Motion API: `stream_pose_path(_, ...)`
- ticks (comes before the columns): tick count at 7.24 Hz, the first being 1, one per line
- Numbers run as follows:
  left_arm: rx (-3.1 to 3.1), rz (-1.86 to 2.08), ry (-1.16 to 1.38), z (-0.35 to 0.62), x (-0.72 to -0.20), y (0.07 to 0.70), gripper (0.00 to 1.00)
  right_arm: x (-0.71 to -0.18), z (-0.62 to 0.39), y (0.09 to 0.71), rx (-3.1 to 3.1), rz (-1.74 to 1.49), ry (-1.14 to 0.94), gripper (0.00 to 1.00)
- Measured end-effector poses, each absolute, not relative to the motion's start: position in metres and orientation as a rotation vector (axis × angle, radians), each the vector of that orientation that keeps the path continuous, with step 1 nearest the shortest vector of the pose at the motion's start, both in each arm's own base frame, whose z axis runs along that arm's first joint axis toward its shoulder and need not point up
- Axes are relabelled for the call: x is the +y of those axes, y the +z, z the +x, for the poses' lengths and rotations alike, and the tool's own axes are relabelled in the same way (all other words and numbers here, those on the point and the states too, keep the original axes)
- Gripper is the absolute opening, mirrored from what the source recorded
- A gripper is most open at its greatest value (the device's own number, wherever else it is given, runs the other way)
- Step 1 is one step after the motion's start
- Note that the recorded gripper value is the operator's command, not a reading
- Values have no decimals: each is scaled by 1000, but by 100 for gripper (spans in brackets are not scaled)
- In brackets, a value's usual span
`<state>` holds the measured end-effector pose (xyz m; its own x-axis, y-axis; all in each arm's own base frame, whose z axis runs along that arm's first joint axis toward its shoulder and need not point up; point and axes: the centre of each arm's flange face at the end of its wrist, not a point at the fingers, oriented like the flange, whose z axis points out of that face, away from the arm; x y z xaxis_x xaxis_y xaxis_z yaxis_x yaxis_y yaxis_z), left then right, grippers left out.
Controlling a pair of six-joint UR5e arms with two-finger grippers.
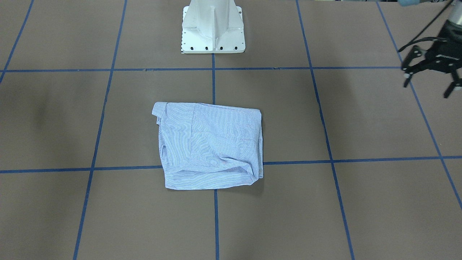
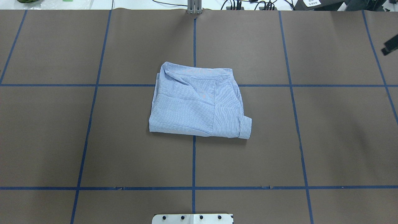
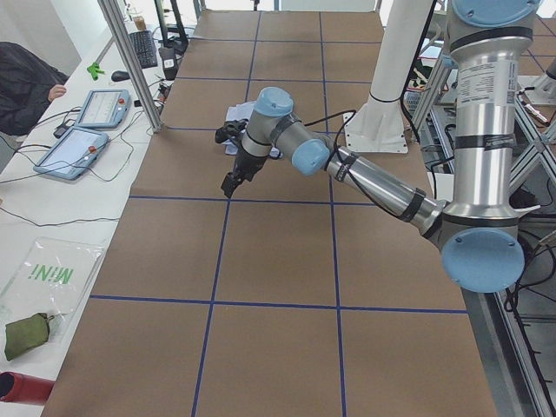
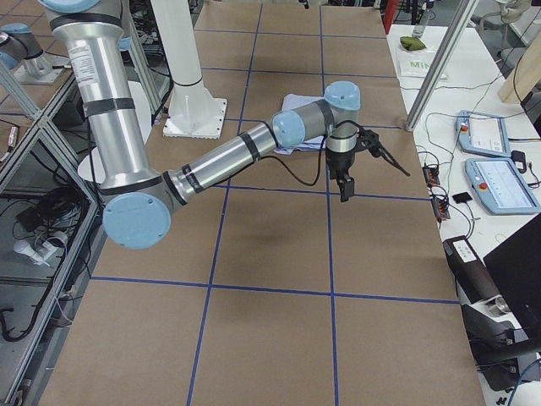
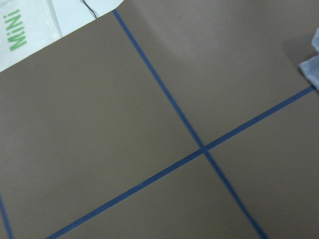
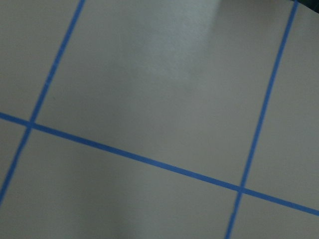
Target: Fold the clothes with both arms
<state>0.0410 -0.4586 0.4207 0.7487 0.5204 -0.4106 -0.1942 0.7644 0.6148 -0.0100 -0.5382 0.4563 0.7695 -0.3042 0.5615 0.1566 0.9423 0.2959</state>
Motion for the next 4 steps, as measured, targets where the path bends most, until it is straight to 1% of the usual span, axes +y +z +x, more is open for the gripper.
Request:
stream_pose_path(2,558,523,382,-30,-446,488,100,-471,49,546,-653,172,-266,100)
stream_pose_path(4,559,421,334,-48,-440,547,100,-406,60,608,-667,100,-232,100)
